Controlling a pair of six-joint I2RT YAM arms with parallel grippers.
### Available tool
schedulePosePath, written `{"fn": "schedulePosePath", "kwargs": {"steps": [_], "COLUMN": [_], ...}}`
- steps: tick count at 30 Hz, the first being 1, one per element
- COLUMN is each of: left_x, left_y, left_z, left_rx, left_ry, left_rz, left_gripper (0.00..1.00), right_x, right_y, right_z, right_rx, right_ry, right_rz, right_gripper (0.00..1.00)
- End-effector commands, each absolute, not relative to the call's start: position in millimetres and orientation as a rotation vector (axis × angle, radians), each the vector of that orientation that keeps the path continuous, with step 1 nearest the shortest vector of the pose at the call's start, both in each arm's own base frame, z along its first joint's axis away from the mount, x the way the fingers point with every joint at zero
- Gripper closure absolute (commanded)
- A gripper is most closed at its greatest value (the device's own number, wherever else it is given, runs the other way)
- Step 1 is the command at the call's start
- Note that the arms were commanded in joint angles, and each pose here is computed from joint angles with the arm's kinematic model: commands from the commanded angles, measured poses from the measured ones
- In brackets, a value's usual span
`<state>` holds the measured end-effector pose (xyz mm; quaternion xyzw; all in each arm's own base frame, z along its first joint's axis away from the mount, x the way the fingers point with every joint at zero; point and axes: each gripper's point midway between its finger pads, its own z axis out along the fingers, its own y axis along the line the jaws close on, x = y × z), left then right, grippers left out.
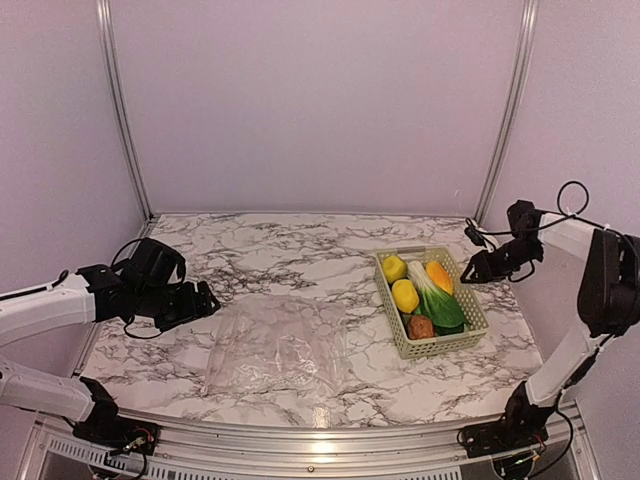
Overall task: Place the food in the zip-top bag and seal the zipper
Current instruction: Adjust the bin at the center of the board, then adjust the zipper food storage bag at the center of the board.
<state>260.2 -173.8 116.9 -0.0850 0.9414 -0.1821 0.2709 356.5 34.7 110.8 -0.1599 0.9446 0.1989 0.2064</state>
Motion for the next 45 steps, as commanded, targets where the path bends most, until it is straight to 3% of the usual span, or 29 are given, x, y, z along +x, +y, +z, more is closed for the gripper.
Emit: {"fn": "schedulePosePath", "kwargs": {"steps": [1,5,12,19,22,30,39,41,45], "left_x": [241.7,224.3,205.1,200.5,201.1,216.4,222.6,224.6,231.1], "left_y": [-181.4,-167.3,-173.4,-188.0,-192.4,-200.6,-225.1,-230.1,-237.6], "left_z": [117.7,100.2,77.5,59.6,49.4,48.1,48.5,49.5,55.5], "left_rx": [-0.232,-0.300,-0.345,-0.259,-0.226,-0.192,-0.174,-0.176,-0.157], "left_ry": [2.507,2.510,2.479,2.521,2.555,2.559,2.545,2.536,2.516], "left_rz": [-0.741,-0.783,-0.984,-1.060,-1.056,-1.034,-1.206,-1.247,-1.283], "left_gripper": [0.11,0.19,0.35,0.38,0.44,0.54,0.49,0.51,0.67], "right_x": [363.6,359.4,342.7,317.0,305.1,303.5,296.0,294.0,291.7], "right_y": [35.9,50.8,103.9,167.1,185.6,203.7,206.5,206.2,205.0], "right_z": [172.2,206.3,228.1,248.2,251.4,258.1,255.5,254.4,252.5], "right_rx": [-0.621,-0.758,-1.050,-1.341,-1.434,-1.468,-1.473,-1.474,-1.470], "right_ry": [2.476,2.370,2.243,2.091,2.053,2.010,2.017,2.020,2.026], "right_rz": [0.565,0.634,0.678,0.795,0.852,0.906,0.921,0.924,0.923], "right_gripper": [0.52,0.47,0.46,0.46,0.46,0.45,0.45,0.45,0.45]}}
